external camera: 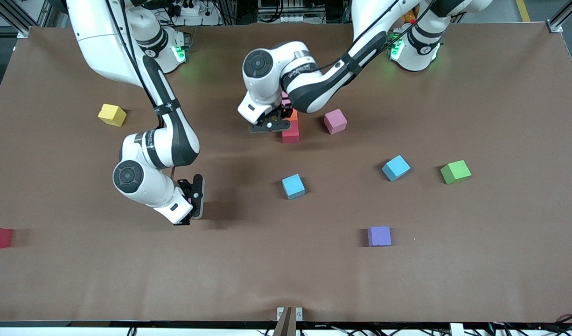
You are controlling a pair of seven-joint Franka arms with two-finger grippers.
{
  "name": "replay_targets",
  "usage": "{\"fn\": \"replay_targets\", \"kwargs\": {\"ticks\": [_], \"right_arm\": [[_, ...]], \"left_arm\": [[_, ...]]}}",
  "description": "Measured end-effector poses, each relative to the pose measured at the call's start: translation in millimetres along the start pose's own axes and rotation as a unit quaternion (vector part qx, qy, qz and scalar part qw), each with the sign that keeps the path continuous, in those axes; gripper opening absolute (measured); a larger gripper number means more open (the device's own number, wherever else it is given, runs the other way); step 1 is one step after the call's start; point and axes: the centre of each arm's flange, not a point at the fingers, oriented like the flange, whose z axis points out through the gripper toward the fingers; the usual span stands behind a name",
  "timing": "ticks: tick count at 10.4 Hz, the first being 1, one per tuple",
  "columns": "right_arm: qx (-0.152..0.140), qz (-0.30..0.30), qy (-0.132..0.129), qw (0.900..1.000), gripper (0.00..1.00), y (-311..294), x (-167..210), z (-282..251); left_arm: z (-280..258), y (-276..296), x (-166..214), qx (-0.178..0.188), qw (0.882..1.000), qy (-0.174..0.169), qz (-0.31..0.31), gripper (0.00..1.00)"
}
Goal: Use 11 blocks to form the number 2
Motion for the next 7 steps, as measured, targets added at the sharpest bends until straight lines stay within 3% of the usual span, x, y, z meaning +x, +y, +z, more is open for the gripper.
{"fn": "replay_targets", "kwargs": {"ticks": [7], "right_arm": [[0.002, 0.001, 0.001, 1.000, 0.59, -1.3, -0.8, 2.1]], "left_arm": [[22.1, 14.2, -3.4, 0.009, 1.000, 0.012, 0.005, 0.59]]}}
